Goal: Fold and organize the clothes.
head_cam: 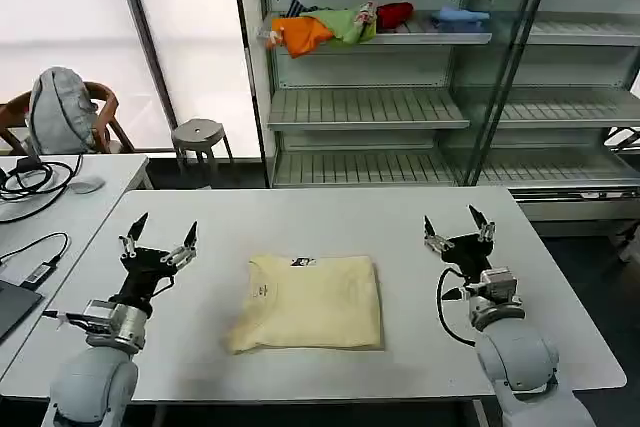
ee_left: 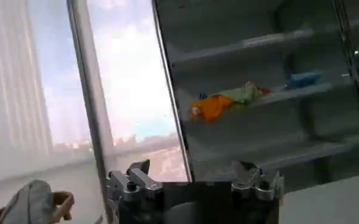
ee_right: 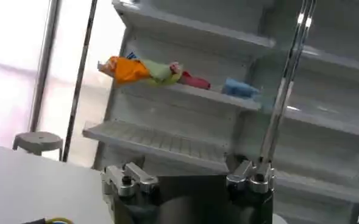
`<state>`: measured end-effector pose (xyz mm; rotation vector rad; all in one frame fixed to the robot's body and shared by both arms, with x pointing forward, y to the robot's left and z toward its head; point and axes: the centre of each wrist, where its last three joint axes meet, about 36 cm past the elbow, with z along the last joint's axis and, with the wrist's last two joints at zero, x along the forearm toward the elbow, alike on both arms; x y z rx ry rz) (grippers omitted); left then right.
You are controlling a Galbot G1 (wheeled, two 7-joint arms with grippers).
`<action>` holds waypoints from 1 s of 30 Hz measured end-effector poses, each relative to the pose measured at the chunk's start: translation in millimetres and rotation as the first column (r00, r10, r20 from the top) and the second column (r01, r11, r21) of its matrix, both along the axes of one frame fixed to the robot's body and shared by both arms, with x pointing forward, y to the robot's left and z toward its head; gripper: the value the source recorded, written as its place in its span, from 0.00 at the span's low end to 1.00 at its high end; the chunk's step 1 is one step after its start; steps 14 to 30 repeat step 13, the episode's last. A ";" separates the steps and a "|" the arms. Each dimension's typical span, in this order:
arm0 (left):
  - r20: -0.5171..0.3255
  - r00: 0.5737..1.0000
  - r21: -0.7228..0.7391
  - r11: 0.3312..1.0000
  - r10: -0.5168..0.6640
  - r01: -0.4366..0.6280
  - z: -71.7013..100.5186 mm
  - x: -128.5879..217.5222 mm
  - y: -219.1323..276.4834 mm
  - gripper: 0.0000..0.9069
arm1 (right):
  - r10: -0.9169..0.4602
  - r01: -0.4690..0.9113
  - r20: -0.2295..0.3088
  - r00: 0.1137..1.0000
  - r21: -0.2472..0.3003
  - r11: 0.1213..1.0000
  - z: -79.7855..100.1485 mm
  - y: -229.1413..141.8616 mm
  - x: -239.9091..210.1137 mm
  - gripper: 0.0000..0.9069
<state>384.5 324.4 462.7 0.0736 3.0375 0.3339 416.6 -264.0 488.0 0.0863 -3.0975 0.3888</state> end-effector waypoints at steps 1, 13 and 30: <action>0.002 1.000 0.012 1.000 0.003 -0.003 0.1 -0.5 1.8 1.00 | 0.000 0.000 0.006 1.000 -0.002 1.000 -1.2 -1.4 1.9 1.00; 0.030 0.999 0.107 0.994 0.015 -0.018 3.2 -4.9 15.5 1.00 | 0.034 -0.033 0.041 0.999 -0.011 0.999 -16.2 -8.1 14.0 1.00; 0.030 0.999 0.107 0.994 0.015 -0.018 3.2 -4.9 15.5 1.00 | 0.034 -0.033 0.041 0.999 -0.011 0.999 -16.2 -8.1 14.0 1.00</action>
